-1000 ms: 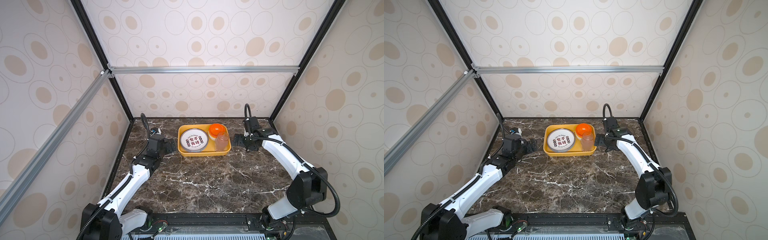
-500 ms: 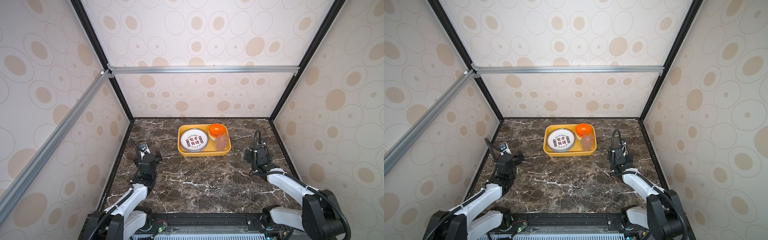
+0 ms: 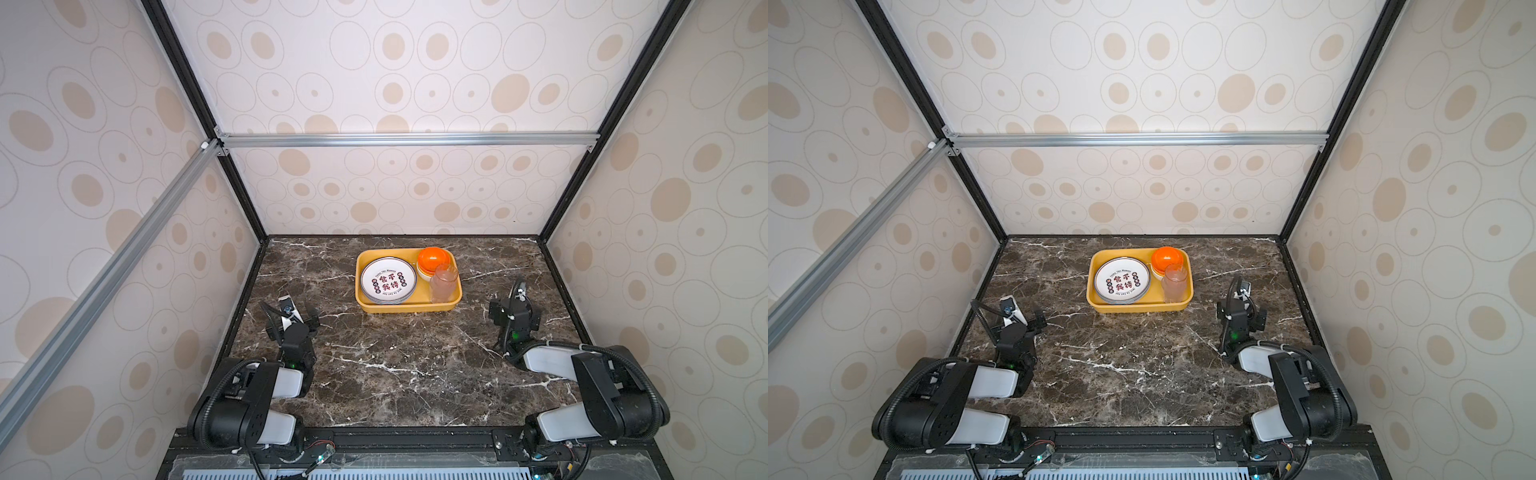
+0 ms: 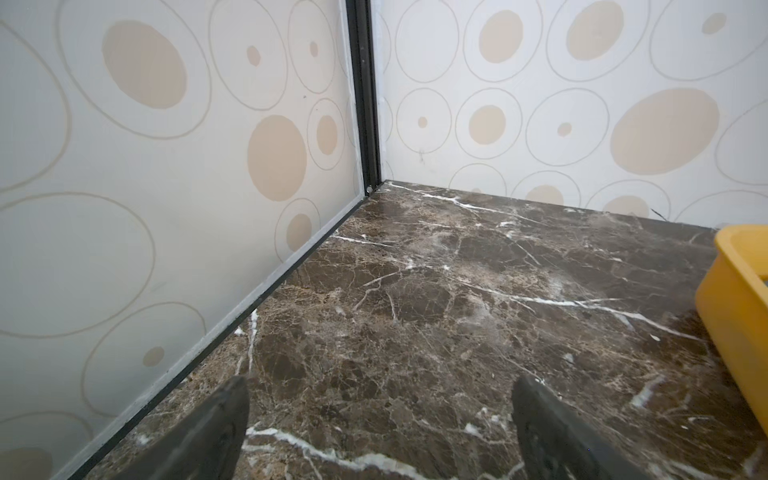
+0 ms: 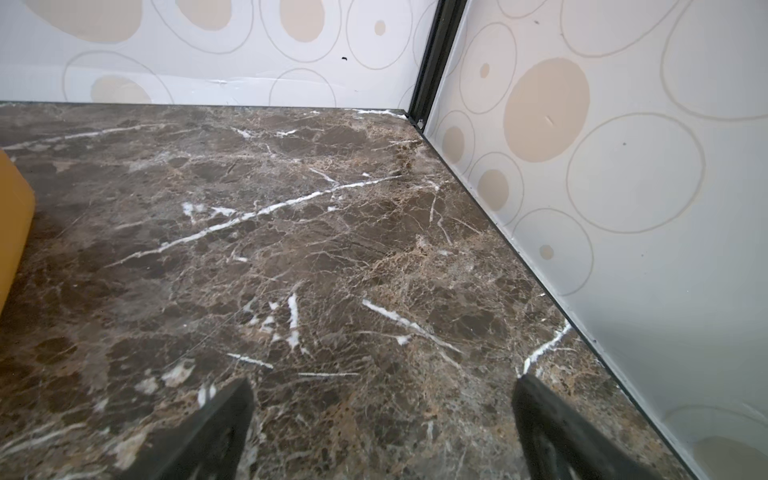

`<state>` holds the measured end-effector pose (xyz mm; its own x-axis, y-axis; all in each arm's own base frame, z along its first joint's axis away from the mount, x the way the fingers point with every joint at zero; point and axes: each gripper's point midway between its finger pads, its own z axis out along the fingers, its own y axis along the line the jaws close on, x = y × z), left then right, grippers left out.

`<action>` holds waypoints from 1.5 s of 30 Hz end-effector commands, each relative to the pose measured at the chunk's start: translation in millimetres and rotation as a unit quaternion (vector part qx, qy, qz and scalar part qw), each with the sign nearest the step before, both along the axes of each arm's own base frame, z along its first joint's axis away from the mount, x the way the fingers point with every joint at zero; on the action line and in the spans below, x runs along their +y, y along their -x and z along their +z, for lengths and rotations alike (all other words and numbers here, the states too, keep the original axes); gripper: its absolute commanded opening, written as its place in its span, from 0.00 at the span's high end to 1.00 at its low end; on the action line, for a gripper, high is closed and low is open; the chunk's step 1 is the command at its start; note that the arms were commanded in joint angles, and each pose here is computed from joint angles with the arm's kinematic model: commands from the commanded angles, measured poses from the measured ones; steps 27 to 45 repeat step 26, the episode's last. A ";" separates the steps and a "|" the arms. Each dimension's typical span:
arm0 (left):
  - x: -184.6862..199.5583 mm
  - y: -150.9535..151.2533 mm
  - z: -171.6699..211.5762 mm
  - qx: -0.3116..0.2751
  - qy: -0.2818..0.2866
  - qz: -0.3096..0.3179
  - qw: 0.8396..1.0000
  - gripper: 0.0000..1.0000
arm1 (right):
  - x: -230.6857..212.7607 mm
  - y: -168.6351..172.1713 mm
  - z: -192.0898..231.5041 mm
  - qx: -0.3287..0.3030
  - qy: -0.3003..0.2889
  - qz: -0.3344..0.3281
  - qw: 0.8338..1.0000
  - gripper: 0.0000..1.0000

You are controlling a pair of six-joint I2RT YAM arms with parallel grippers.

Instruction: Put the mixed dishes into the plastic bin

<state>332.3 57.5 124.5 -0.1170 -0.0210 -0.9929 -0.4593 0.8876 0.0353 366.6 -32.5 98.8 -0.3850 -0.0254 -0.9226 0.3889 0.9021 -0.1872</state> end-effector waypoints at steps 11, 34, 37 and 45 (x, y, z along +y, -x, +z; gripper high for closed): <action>-20.3 -33.6 8.7 -0.019 -0.026 -0.083 0.996 0.02 | 10.1 -23.8 -10.2 -0.005 -0.055 0.082 0.995 0.00; -24.7 -38.2 8.0 -0.015 -0.021 -0.108 0.994 0.02 | 9.6 -23.6 -8.7 -0.007 -0.051 0.083 0.995 0.00; -24.7 -38.2 8.0 -0.015 -0.021 -0.108 0.994 0.02 | 9.6 -23.6 -8.7 -0.007 -0.051 0.083 0.995 0.00; -24.7 -38.2 8.0 -0.015 -0.021 -0.108 0.994 0.02 | 9.6 -23.6 -8.7 -0.007 -0.051 0.083 0.995 0.00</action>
